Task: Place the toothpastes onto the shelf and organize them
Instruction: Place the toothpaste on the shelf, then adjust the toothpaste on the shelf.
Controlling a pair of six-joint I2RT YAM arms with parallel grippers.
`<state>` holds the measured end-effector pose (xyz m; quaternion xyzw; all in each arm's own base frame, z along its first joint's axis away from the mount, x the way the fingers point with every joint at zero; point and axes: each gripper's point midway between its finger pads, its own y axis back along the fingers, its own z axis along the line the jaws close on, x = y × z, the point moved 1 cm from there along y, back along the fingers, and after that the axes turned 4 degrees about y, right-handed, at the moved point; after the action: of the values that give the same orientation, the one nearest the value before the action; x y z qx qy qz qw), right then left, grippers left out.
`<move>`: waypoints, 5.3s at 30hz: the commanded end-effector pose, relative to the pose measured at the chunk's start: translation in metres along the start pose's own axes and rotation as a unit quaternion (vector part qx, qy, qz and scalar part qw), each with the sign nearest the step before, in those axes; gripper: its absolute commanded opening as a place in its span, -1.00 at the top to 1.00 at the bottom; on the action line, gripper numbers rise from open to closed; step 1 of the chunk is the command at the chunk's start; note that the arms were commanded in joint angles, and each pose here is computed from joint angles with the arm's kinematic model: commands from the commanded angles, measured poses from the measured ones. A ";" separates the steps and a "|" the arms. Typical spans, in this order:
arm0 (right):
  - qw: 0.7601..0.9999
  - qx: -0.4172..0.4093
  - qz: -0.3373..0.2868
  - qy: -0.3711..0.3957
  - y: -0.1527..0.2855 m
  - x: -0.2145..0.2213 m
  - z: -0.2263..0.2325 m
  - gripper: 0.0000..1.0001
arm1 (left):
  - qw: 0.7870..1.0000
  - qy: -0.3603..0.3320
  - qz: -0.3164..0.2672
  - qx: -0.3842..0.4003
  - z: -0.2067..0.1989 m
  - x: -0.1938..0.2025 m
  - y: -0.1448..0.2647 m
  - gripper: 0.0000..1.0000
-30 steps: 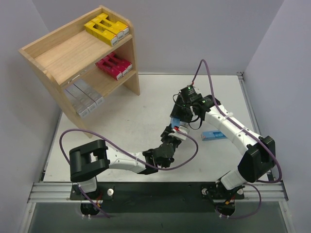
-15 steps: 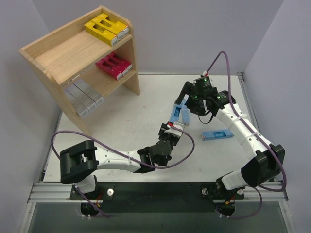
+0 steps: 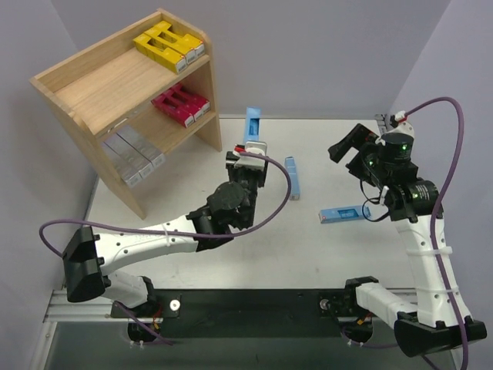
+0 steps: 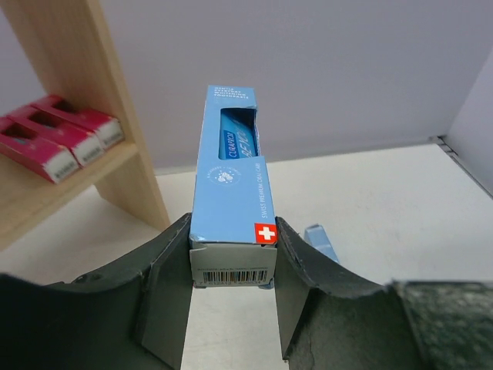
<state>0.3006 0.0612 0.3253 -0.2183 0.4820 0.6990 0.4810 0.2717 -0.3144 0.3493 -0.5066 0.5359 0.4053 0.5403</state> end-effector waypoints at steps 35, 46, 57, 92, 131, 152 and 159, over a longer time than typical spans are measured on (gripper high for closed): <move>0.994 0.013 0.089 0.060 -0.019 0.056 -0.025 -0.88 | 0.901 -0.030 -0.036 -0.431 0.308 -0.196 -0.013 0.36; 0.992 0.005 0.106 0.064 -0.022 0.064 -0.024 -0.88 | 0.892 -0.049 -0.003 -0.449 0.328 -0.164 -0.014 0.13; 0.991 0.002 0.118 0.068 -0.024 0.071 -0.026 -0.88 | 0.896 -0.047 -0.002 -0.442 0.327 -0.165 -0.012 -0.44; 0.987 -0.010 0.143 0.076 -0.023 0.085 -0.028 -0.85 | 0.926 -0.036 0.013 -0.375 0.303 -0.171 -0.110 -0.69; 0.985 -0.020 0.157 0.073 -0.025 0.091 -0.025 -0.80 | 0.860 -0.121 0.059 -0.492 0.376 -0.123 -0.078 -0.61; 0.983 -0.022 0.164 0.075 -0.028 0.093 -0.024 -0.80 | 0.886 -0.151 0.009 -0.439 0.335 -0.203 -0.091 -0.38; 0.983 -0.021 0.169 0.075 -0.029 0.094 -0.025 -0.80 | 0.904 -0.101 0.013 -0.415 0.316 -0.163 -0.102 -0.22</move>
<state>0.2817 0.0827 0.2288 -0.1953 0.5331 0.7577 0.3219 0.4078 0.0072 0.5108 -0.6121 0.2412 0.6733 0.3374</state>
